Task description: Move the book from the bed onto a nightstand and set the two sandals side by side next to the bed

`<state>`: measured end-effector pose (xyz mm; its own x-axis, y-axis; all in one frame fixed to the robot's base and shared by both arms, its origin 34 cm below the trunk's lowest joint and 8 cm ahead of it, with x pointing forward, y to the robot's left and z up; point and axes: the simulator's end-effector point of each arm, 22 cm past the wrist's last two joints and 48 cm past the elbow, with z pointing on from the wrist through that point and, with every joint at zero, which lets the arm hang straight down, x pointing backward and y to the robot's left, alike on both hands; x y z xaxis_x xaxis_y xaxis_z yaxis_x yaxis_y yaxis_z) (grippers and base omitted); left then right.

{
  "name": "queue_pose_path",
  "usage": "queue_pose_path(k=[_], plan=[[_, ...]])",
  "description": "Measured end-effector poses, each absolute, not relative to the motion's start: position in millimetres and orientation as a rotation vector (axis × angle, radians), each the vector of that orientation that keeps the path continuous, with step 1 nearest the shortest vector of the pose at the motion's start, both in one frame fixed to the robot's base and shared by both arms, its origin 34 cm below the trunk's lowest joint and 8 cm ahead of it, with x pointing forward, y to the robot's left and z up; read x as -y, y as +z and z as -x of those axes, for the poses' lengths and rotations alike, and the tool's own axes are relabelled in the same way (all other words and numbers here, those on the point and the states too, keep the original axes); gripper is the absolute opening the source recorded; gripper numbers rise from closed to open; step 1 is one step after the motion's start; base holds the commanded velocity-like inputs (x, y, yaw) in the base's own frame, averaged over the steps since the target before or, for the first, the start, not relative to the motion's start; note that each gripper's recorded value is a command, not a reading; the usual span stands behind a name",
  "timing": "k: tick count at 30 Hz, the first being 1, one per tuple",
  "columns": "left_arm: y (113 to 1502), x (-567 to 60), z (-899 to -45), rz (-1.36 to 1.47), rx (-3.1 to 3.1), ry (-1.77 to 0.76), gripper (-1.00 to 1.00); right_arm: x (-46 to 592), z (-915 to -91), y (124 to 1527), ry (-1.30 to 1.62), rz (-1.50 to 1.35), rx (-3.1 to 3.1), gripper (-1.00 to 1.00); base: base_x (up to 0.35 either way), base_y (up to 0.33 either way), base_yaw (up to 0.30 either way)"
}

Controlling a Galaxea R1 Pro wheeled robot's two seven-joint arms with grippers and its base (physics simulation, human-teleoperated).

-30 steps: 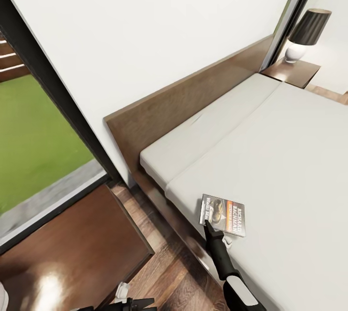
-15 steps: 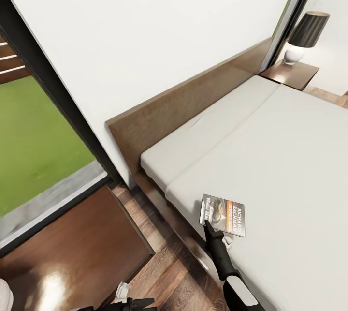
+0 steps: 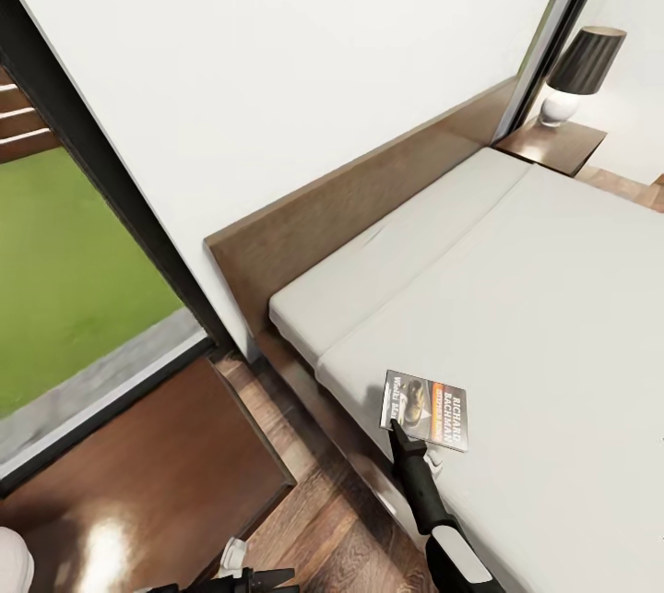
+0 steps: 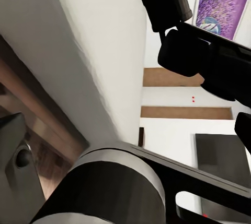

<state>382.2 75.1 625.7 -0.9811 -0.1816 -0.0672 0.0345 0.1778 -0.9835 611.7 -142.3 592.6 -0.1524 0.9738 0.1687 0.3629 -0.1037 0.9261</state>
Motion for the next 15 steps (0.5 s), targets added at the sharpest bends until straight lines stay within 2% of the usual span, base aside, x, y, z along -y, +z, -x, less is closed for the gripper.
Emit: queue_pose_path(k=[15], plan=[[648,-75,-381,0.144,-2.276,-1.908,1.0,141,-611,616,1.257,-1.475,-1.555,-1.0,0.0,0.0,0.0]])
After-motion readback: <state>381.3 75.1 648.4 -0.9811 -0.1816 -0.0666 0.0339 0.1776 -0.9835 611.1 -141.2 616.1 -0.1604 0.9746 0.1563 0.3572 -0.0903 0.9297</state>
